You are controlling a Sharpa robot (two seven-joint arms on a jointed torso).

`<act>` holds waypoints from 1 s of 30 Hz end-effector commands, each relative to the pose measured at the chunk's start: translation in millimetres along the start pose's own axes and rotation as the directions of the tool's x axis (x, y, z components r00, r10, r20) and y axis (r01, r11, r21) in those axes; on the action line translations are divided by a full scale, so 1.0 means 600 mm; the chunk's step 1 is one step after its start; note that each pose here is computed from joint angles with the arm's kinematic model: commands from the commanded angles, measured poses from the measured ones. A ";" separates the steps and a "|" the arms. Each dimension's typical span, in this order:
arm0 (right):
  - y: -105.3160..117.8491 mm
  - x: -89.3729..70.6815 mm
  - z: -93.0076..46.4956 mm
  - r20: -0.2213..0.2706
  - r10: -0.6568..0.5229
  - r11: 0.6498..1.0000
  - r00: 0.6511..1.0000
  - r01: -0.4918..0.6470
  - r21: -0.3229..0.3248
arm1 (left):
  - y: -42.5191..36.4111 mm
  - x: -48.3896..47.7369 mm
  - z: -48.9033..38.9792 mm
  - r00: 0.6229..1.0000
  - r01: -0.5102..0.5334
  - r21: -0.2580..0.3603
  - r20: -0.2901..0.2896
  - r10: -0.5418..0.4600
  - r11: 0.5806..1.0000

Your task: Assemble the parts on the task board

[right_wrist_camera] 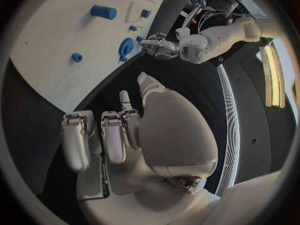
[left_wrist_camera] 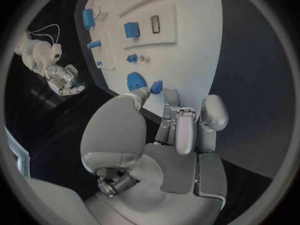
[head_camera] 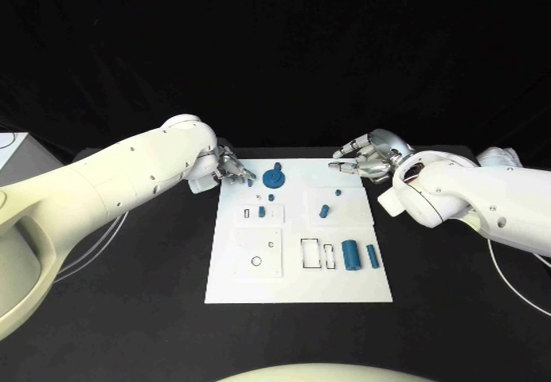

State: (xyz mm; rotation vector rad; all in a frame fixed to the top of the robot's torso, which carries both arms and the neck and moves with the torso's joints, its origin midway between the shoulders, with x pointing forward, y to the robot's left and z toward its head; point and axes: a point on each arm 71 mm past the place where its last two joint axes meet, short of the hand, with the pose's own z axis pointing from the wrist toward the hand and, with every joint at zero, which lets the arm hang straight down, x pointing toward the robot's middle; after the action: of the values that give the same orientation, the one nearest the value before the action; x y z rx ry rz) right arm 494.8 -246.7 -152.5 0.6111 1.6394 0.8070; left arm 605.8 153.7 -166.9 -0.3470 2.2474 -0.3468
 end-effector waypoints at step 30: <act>0.002 0.000 0.001 -0.003 -0.003 1.000 1.000 0.002 -0.013 | -0.010 0.010 0.000 0.996 0.064 0.069 -0.064 -0.060 0.996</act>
State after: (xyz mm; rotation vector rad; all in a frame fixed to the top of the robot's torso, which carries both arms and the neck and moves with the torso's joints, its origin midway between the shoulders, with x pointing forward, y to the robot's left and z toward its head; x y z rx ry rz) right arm 495.3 -246.7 -152.4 0.6110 1.6385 0.8067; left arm 604.3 148.7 -168.3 -0.3776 2.2624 -0.4398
